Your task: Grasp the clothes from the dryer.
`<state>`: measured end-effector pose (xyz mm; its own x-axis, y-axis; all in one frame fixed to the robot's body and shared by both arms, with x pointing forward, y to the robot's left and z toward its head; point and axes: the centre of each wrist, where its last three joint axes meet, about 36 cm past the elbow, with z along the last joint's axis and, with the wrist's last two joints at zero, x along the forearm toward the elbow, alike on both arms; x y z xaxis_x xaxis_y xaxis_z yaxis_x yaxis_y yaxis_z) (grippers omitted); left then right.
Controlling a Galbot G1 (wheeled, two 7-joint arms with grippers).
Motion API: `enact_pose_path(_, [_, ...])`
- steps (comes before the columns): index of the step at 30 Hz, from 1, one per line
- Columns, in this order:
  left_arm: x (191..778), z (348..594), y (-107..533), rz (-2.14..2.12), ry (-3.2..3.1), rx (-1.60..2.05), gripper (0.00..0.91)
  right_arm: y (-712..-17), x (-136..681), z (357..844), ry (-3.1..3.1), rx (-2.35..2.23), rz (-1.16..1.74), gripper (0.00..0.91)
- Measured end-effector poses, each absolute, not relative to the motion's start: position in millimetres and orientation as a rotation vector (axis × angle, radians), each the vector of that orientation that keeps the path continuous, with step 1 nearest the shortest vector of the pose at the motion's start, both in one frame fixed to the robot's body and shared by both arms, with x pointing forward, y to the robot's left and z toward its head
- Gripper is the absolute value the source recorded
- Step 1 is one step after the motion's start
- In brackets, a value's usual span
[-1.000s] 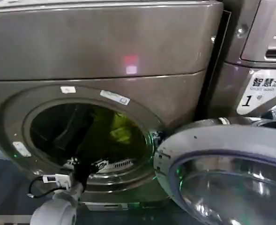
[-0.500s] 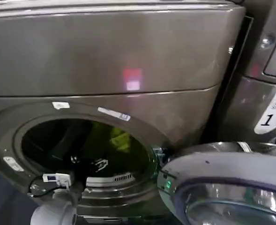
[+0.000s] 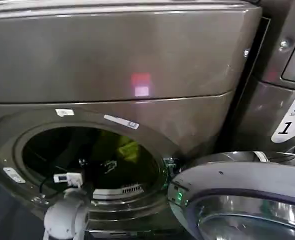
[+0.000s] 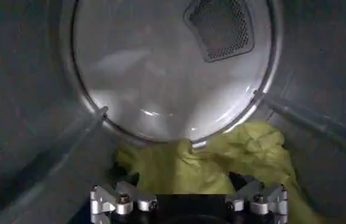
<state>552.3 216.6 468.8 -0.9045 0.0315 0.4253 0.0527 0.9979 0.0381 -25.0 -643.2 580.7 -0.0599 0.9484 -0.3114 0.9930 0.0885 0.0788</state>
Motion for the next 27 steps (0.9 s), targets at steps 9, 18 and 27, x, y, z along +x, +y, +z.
enact_pose_path(9, [613, 465, 212, -0.077, -2.628, -0.067, 0.907, -642, -23, 575, 2.089, 1.937, -0.211, 0.907])
enact_pose_path(18, [645, 474, 216, -0.225, -2.614, -0.15, 0.907, -641, -21, 575, 2.102, 1.93, -0.22, 0.907])
enact_pose_path(27, [661, 488, 226, -0.906, -2.529, -0.489, 0.907, -641, -20, 574, 2.116, 1.93, -0.231, 0.907])
